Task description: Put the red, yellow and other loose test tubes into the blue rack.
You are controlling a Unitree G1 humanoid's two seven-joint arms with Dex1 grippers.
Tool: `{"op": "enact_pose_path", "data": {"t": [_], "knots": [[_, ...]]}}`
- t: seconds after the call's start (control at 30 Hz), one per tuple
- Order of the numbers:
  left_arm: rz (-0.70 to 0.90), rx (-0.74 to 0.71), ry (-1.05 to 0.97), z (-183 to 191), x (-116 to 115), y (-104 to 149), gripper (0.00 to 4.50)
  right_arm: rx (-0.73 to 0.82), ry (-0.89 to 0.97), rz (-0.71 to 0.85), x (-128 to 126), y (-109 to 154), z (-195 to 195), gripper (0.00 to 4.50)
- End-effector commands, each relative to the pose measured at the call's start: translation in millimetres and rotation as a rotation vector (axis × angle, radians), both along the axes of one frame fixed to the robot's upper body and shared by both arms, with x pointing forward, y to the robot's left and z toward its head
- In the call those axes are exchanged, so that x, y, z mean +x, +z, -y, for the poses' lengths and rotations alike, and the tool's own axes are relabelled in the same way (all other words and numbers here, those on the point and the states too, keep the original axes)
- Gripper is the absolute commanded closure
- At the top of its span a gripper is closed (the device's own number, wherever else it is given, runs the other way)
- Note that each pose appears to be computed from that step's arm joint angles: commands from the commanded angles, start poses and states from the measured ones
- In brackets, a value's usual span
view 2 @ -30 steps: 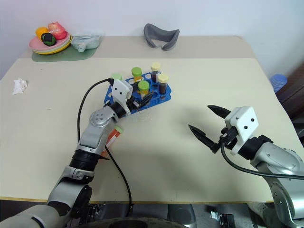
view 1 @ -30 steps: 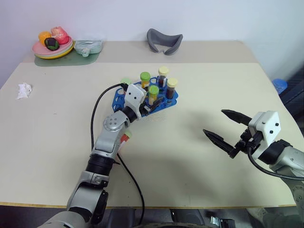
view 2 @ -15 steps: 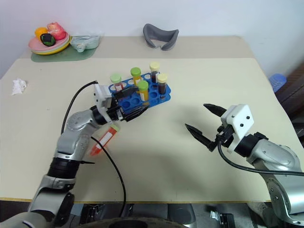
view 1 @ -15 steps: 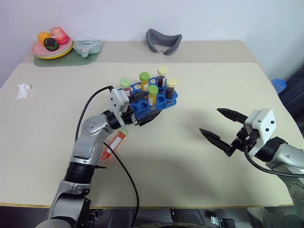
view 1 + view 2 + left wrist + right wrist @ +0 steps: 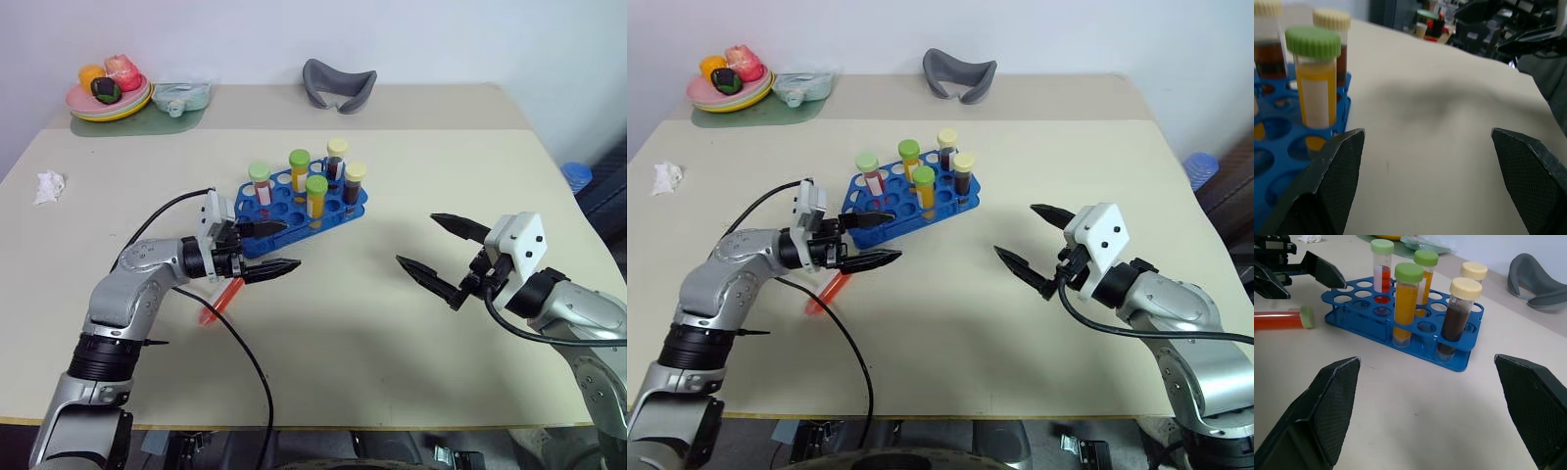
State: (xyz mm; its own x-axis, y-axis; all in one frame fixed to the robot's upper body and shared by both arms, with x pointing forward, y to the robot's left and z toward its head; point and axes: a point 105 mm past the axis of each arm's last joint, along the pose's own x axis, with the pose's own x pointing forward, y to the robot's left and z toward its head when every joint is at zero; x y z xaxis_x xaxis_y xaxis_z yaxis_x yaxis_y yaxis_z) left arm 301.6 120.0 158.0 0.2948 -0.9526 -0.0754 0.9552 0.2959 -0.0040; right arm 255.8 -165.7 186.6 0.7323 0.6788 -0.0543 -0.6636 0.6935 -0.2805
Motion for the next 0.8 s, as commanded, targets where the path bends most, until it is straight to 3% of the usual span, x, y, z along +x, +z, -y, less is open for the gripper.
{"op": "enact_pose_path", "data": {"t": [0.03,0.53,0.8], "knots": [[0.015,0.031,-0.002,0.8,1.4,8.5,0.28,0.011,0.002,0.035,-2.3,6.8,0.9,0.00],[-0.024,0.185,0.075,-14.5,9.6,-8.7,0.28,0.024,0.022,0.027,1.4,-0.4,-1.9,0.00],[0.049,0.185,0.210,-27.2,32.4,-4.9,0.28,0.030,0.034,0.030,1.9,-1.6,-4.5,0.00]]}}
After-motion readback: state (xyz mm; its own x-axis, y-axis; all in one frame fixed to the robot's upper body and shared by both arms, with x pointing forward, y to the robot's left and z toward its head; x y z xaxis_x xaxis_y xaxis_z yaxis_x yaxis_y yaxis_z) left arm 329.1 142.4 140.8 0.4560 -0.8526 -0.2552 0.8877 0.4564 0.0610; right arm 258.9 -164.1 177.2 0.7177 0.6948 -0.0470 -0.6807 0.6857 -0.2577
